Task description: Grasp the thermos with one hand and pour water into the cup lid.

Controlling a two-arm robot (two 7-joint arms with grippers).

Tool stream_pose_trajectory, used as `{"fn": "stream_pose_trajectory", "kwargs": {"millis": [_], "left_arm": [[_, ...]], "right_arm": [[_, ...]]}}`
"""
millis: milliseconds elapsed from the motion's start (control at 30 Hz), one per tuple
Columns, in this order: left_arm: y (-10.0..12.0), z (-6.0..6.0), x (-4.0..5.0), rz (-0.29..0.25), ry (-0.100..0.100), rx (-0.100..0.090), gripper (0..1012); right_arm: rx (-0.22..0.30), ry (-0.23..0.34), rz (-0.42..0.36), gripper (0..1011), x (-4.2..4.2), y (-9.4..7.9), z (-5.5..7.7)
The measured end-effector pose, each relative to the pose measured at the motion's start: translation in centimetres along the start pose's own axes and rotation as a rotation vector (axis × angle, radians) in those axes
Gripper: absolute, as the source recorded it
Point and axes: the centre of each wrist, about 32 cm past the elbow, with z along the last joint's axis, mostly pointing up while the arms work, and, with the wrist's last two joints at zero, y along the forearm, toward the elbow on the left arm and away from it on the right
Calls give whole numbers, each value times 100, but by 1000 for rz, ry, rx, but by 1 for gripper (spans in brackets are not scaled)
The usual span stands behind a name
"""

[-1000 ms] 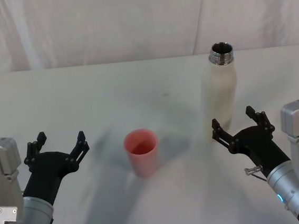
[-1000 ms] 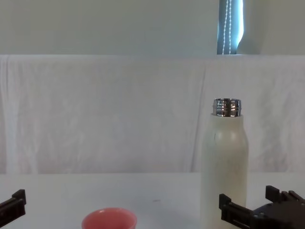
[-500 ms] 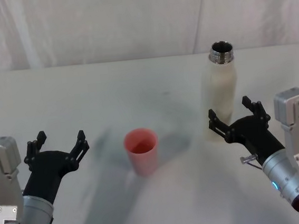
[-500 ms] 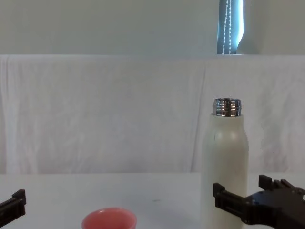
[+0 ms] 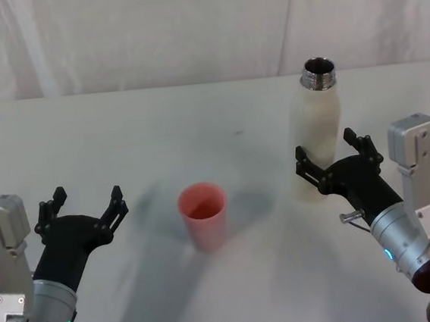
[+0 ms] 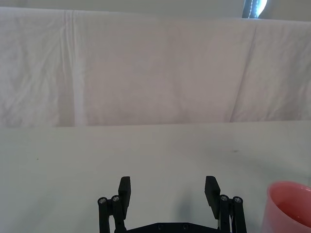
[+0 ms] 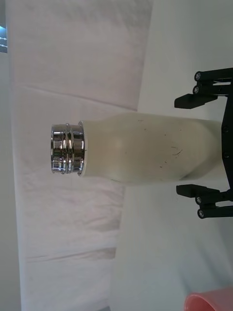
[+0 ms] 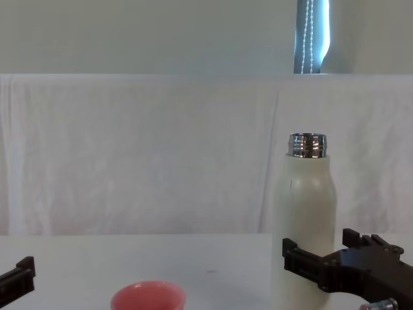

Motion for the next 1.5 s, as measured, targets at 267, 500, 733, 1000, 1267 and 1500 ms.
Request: {"fn": "stream_pose_trajectory", "kwargs": {"millis": [267,500,733,1000,1267,1500], "left_arm": [[0,0,0,0,0,0,1001],[0,0,0,0,0,0,1001],[0,0,0,0,0,0,1001],[0,0,0,0,0,0,1001],[0,0,0,0,0,0,1001],[0,0,0,0,0,0,1001]], "right_arm": [[-1,-1,6,1003,-17,58,8],[-8,-3,11,1003,-28,117,2],[-16,0,13,1003,-34,157,-10],[-24,-3,18,1003,-41,223,-10],[-30,-4,19,1003,-52,279,2],[-32,-5,20,1003,-58,308,-5]]}}
